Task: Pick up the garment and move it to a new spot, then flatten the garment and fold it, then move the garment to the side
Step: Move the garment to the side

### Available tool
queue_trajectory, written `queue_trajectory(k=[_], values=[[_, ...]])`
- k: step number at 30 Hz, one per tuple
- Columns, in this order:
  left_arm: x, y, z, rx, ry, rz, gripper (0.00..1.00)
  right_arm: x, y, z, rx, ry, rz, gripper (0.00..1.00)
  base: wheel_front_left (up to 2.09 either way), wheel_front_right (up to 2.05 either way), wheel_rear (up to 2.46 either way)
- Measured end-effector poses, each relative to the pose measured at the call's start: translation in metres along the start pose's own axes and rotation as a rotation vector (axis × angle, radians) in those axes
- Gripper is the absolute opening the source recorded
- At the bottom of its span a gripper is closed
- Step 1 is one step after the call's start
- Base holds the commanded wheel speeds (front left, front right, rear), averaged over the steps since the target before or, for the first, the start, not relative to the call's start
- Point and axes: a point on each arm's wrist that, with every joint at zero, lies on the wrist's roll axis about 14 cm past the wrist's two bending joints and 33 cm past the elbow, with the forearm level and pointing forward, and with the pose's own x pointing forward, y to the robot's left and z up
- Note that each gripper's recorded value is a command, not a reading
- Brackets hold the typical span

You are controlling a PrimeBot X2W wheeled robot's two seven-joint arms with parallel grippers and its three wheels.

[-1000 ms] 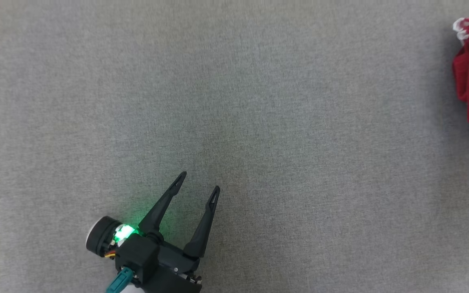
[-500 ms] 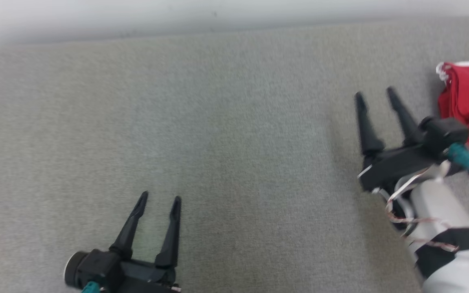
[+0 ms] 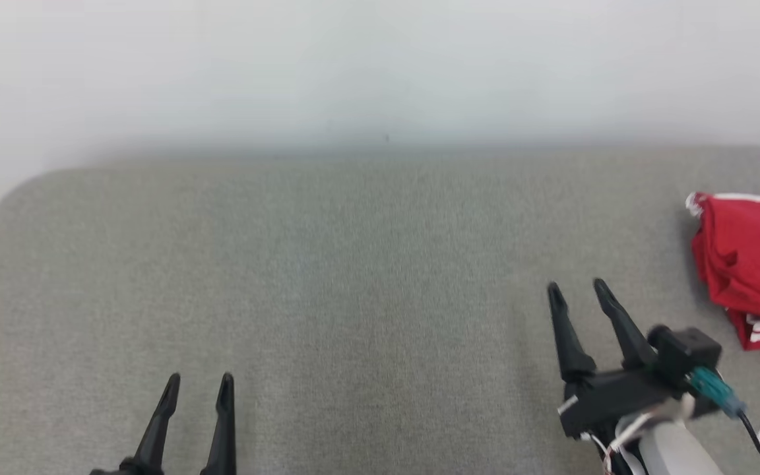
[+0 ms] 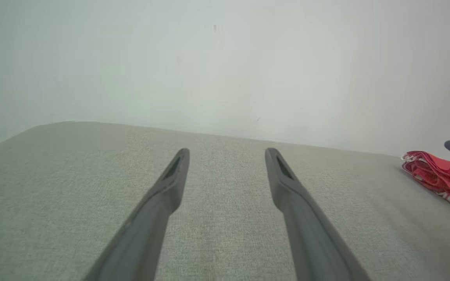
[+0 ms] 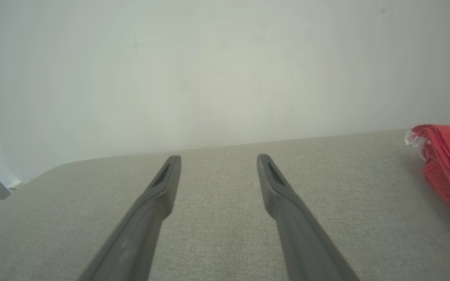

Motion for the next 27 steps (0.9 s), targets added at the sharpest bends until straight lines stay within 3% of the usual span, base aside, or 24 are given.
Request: queue_trajectory(k=[11,27], values=[[-0.036,0.009,0.033,0.038,-0.076,-0.010,1.00,-0.058,0.020,0.020,0.016,-0.078,-0.039,1.00,0.00,0.00,0.00],[-0.058,0.010,0.014,0.077,-0.005,-0.024,1.00,-0.095,0.026,0.010,-0.003,-0.053,-0.070,1.00,0.00,0.00,0.00]])
